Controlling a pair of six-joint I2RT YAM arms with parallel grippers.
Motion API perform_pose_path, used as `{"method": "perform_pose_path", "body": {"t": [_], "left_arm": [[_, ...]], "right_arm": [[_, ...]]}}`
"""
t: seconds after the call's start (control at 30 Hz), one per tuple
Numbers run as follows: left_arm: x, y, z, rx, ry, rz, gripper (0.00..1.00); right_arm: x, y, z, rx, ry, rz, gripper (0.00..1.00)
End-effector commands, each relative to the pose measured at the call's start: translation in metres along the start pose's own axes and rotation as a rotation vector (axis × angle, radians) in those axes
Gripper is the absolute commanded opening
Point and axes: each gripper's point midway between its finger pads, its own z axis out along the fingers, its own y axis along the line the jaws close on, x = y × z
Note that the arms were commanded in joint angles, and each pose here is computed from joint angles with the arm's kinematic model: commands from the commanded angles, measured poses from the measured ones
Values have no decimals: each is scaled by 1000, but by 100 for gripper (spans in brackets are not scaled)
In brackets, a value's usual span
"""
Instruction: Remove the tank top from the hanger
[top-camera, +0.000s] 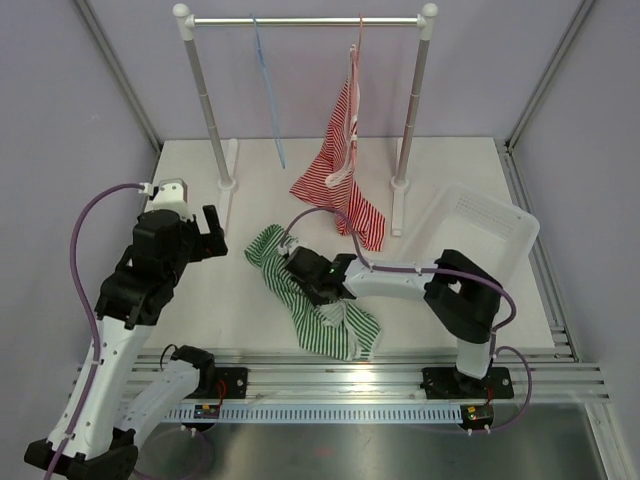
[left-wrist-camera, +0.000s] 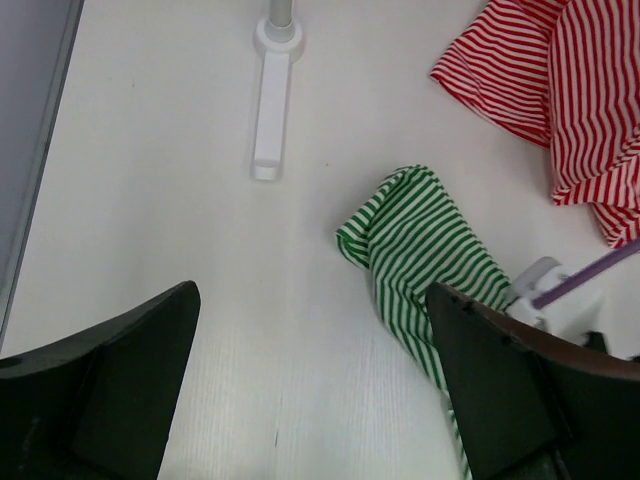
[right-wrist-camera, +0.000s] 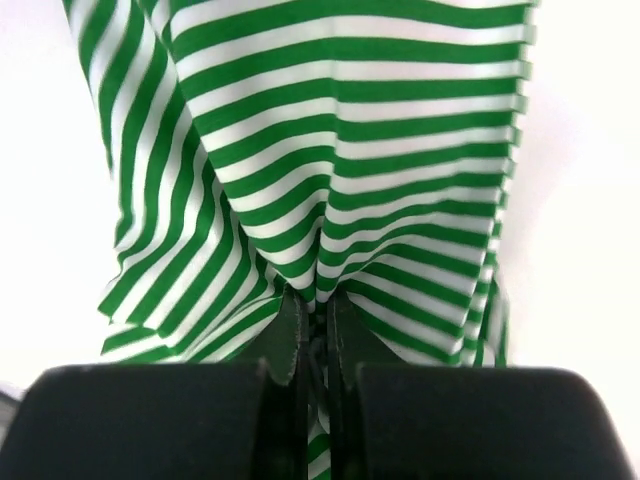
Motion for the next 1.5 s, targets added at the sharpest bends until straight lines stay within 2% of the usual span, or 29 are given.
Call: {"method": "perform_pose_path", "body": {"t": [0.0,0.03,0.23,0.3,0.53,0.63,0.7,0.8,0.87,0.93,1.07,1.13,1.17,1.27,1.3,1.37,1.4,1.43,1.47], "left_arm": [[-18,6,-5,-6,-156,-22,99],[-15,4,-5,11,-158,-22,99],[-16,-3,-7,52,-172,-30,99],[-14,-3,-4,52,-159,-28,99],[-12,-6,-3,63,-154,-25,99],[-13,-7,-4,69,-153,-26,99],[-17,-8,-7,70,-157,-32,99],[-21,-9,-13,80,-160,-41,99],[-27,-10,-18,91,-178,-48,99],[-30,-12,-21,103,-184,-54,99],[-41,-18,-30,138,-190,-71,99],[-45,-22,-34,154,-178,-75,99],[-56,-24,-42,168,-200,-81,99],[-77,-33,-54,206,-222,-94,99],[-83,-35,-57,212,-228,-98,99],[-89,-46,-56,235,-203,-93,99],[-102,-49,-64,238,-227,-99,99],[-102,-63,-59,262,-200,-82,99],[-107,-69,-61,268,-203,-79,99]], "right_arm": [[-31,-16,-56,54,-122,11,0],[-49,-25,-80,88,-193,32,0],[-74,-84,-168,293,-325,105,0],[-71,-103,-191,360,-345,133,0],[-61,-168,-312,503,-554,304,0],[-50,-203,-345,610,-584,371,0],[-33,-235,-352,717,-528,425,0],[-14,-271,-353,842,-463,505,0],[-18,-283,-343,812,-472,557,0],[-5,-310,-330,849,-421,624,0],[-8,-345,-288,798,-369,711,0],[-2,-367,-269,830,-328,756,0],[-3,-370,-259,804,-323,766,0],[11,-383,-224,775,-278,830,0],[24,-384,-205,776,-229,835,0],[36,-389,-189,772,-208,866,1],[50,-387,-175,766,-165,884,12],[54,-388,-170,770,-154,899,22],[61,-388,-168,787,-139,914,38]]}}
